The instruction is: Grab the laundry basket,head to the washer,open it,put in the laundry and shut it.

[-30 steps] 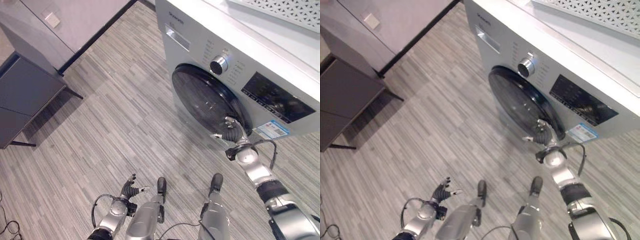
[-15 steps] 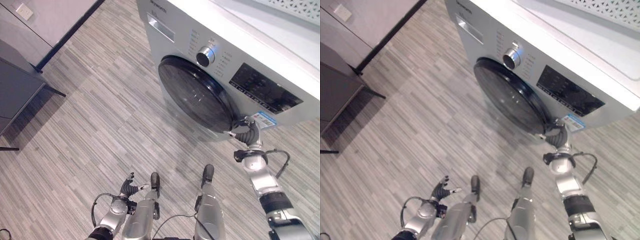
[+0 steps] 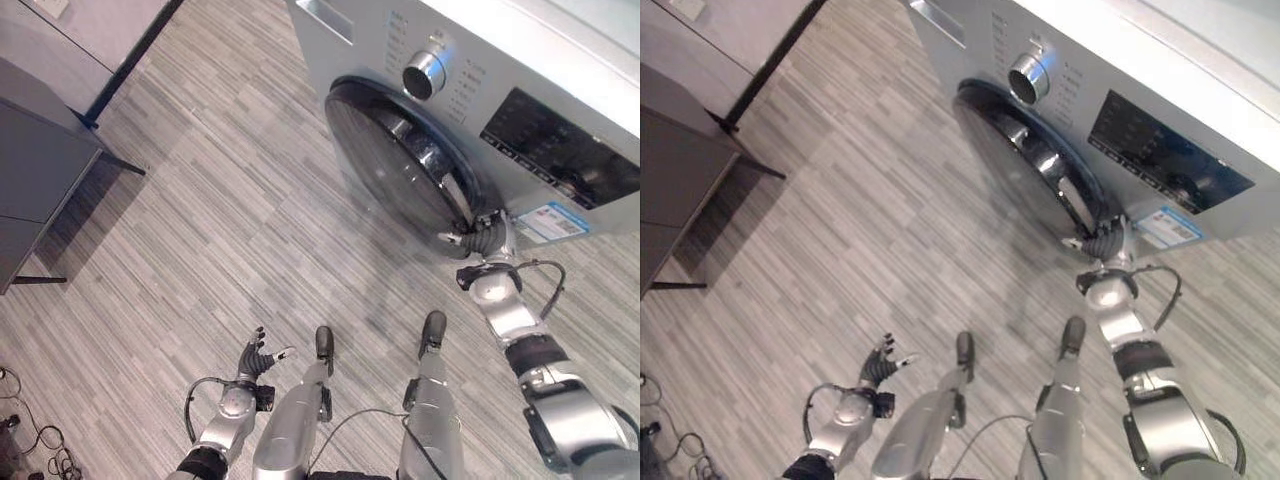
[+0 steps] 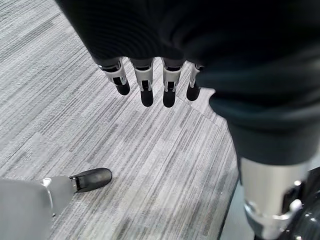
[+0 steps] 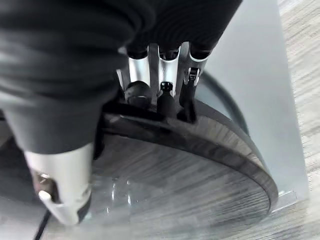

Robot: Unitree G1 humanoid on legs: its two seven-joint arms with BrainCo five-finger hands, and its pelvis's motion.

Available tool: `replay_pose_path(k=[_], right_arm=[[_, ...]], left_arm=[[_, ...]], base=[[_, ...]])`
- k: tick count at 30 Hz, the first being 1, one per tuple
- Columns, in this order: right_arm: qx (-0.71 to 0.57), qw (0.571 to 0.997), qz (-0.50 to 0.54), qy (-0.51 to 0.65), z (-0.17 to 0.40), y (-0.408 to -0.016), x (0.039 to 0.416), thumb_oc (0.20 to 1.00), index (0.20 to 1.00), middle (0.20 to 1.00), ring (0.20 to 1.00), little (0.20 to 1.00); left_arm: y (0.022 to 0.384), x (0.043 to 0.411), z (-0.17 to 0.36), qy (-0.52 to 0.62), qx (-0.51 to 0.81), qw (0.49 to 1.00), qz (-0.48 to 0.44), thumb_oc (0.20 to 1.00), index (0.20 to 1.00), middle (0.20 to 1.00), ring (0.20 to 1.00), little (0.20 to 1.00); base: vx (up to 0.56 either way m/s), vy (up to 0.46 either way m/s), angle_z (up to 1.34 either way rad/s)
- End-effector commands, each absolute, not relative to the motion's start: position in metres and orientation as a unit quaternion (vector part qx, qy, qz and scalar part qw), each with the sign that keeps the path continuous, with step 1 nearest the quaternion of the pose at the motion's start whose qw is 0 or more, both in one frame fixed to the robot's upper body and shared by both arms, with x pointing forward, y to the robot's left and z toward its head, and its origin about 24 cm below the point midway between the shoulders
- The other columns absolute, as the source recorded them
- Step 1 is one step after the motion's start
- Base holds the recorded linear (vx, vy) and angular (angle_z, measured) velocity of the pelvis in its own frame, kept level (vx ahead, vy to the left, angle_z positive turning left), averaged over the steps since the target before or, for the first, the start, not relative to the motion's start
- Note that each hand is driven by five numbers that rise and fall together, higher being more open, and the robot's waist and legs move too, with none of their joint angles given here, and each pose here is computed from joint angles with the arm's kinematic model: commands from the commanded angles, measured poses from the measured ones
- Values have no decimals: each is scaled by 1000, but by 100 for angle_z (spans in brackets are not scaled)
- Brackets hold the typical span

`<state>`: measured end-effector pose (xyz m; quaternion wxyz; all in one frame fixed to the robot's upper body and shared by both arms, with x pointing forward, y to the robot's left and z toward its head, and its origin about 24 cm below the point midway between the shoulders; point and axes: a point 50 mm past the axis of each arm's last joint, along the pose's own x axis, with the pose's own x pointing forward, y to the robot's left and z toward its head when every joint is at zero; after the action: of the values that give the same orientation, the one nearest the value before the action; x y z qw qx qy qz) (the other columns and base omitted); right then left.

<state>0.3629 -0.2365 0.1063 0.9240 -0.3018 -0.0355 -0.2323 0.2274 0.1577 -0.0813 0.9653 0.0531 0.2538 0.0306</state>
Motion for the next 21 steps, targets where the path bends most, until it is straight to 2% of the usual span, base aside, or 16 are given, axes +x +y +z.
replay_pose_path(k=[1,2,6,8,9,11,15,17,21], right_arm=[[-240,958,-106,-115,146,-152,390,1000,1000,1000,1000,1000],[-240,958,-106,-115,146,-151,390,1000,1000,1000,1000,1000],[-144,986,63,-51,103,-51,371,1000,1000,1000,1000,1000],[-100,986,130,-7,84,-15,355,1000,1000,1000,1000,1000],[-47,979,197,38,66,18,334,1000,1000,1000,1000,1000],[-34,965,253,62,54,43,313,1000,1000,1000,1000,1000],[-7,946,304,111,35,66,287,1000,1000,1000,1000,1000],[-6,944,310,117,32,68,284,1000,1000,1000,1000,1000],[-7,950,289,117,27,52,290,1000,1000,1000,1000,1000]], left_arm=[[159,227,-86,263,76,961,37,1000,1000,1000,1000,1000],[159,227,-86,263,76,961,37,1000,1000,1000,1000,1000],[151,222,-94,284,101,953,20,1000,1000,1000,1000,1000],[148,219,-97,290,116,950,8,1000,1000,1000,1000,1000],[144,214,-102,299,145,943,-14,1000,1000,1000,1000,1000],[139,211,-104,298,168,939,-36,1000,1000,1000,1000,1000],[135,207,-107,301,186,934,-51,1000,1000,1000,1000,1000],[135,207,-108,302,192,932,-53,1000,1000,1000,1000,1000],[122,215,-102,257,277,918,-117,1000,1000,1000,1000,1000]], base=[[-15,-1,-9],[-22,-8,-12],[-30,-6,-13],[-43,-1,-21],[-49,7,-24],[-39,8,-12],[-49,9,-3],[-39,-9,7],[-40,-21,28]])
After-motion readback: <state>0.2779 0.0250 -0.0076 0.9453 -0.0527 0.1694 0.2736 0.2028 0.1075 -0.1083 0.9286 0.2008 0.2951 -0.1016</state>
